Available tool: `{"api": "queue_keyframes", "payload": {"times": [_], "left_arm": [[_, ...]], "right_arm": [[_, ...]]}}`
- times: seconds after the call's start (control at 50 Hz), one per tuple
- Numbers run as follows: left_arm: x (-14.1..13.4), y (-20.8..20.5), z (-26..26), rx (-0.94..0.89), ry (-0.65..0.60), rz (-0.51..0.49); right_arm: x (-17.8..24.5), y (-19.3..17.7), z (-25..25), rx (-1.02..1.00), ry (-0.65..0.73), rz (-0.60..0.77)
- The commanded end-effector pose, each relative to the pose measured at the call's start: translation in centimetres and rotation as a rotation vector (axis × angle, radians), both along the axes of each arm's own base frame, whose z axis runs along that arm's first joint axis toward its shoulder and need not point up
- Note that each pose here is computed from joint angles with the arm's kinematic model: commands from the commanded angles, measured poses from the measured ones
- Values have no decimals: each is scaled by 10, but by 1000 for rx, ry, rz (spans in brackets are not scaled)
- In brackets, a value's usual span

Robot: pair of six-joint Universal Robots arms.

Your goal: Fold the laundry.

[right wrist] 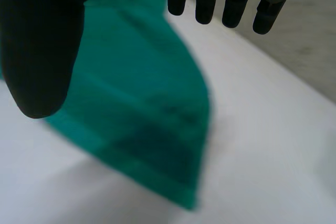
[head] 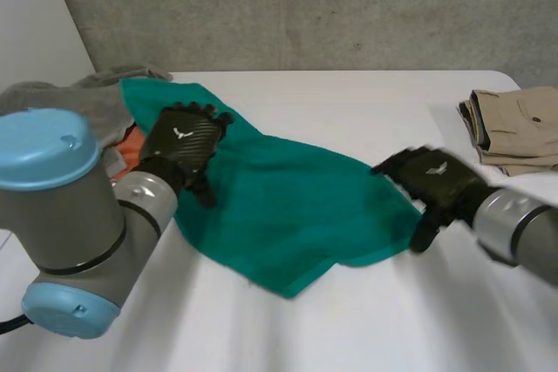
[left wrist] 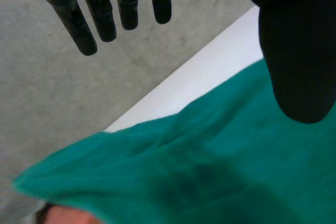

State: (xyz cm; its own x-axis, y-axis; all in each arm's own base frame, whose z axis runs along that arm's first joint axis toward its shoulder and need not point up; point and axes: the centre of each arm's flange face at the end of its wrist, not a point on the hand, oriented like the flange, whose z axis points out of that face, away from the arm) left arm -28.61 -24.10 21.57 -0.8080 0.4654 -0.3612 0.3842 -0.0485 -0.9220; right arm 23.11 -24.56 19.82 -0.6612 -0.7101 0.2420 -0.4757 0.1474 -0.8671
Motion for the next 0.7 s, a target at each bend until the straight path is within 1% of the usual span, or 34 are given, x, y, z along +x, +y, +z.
{"api": "queue_keyframes", "payload": {"times": [0.02,0.04,0.08,0.14,0.18,0.24,0.28,0.34,0.38,0.5,0.62,0.7], "left_arm": [[41,-53,-1,-176,-201,94],[44,-58,-1,-186,-217,92],[52,-67,0,-197,-230,77],[56,-71,-1,-181,-196,54],[56,-69,-1,-166,-175,45],[56,-64,0,-143,-123,42],[57,-60,3,-134,-90,41],[58,-57,7,-136,-71,45],[59,-55,8,-136,-64,46],[59,-54,10,-140,-62,46],[58,-53,10,-140,-61,42],[57,-54,10,-148,-60,40]], "right_arm": [[48,49,-5,32,-92,132],[57,50,-7,35,-139,119],[66,49,-15,44,-168,105],[86,50,-34,54,-181,110],[94,53,-42,50,-161,122],[108,58,-55,12,-93,151],[110,53,-67,-24,-32,139],[115,44,-73,-63,9,112],[116,40,-74,-69,14,97],[118,34,-75,-82,18,87],[114,34,-64,-95,6,64],[111,35,-21,-180,-54,58]]}}
